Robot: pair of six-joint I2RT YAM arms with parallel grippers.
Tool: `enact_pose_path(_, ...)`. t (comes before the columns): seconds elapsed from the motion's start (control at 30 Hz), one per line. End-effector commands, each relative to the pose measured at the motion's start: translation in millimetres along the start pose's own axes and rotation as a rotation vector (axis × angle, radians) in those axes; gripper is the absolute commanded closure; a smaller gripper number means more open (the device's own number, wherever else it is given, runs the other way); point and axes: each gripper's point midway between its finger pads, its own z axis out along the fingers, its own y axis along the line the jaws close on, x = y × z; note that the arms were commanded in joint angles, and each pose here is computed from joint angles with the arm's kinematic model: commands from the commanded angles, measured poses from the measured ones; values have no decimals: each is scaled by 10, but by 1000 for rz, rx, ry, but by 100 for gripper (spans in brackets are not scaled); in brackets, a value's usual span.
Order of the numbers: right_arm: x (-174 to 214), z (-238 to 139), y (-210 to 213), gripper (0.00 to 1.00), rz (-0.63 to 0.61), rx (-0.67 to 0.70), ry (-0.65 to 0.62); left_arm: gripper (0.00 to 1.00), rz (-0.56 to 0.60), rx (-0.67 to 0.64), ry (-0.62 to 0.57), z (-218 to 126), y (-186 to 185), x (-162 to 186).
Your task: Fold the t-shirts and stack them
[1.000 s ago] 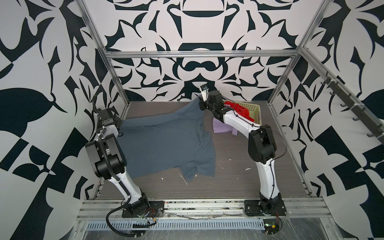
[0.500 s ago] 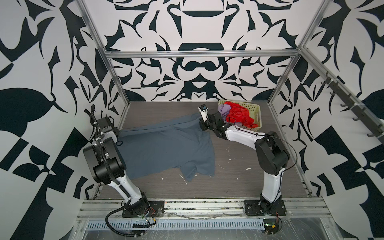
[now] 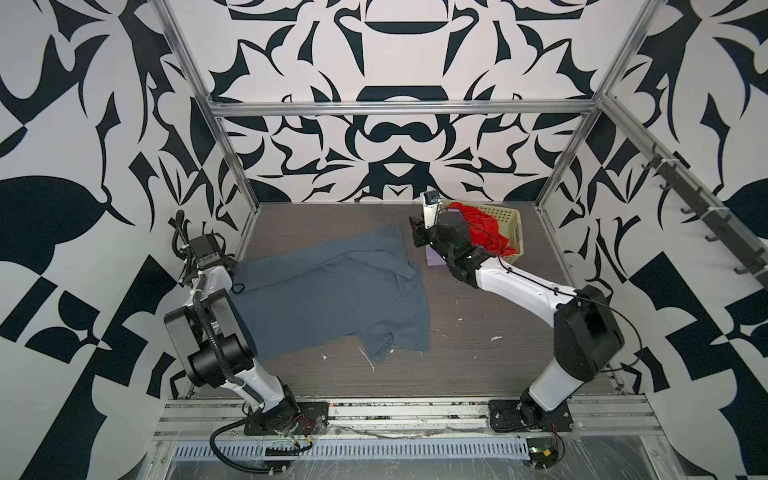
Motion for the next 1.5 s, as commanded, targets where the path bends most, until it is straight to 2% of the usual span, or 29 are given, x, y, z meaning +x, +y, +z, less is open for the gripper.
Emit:
enact_pose_path(0.0, 47, 288, 249, 63, 85, -120, 25, 59, -24, 110, 92, -72, -249, 162)
enact_pose_path(0.23, 270, 844, 602, 68, 183, -274, 155, 58, 116, 297, 258, -158, -1049, 758)
enact_pose_path(0.5, 733, 1131, 551, 68, 246, -296, 372, 57, 255, 501, 452, -358, -2017, 1565)
enact_pose_path(0.67, 1048, 1177, 509, 70, 283, -290, 446, 58, 316, 530, 548, -330, -2389, 2031)
enact_pose_path(0.9, 1357, 1252, 324, 72, 328, -246, 515, 58, 361, 544, 633, -288, -2661, 2487)
enact_pose_path(1.17, 1628, 1366, -42, 75, 425, -153, 552, 58, 385, 555, 730, -320, -2715, 2832)
enact_pose_path(1.27, 1697, 1383, -113, 76, 440, -135, 563, 58, 392, 582, 809, -380, -2706, 2979)
enact_pose_path(1.37, 1744, 1404, -188, 76, 449, -117, 569, 58, 417, 637, 869, -508, -2699, 3098)
enact_pose_path(1.47, 1781, 1424, -297, 76, 468, -90, 575, 59, 455, 763, 931, -765, -2720, 3200)
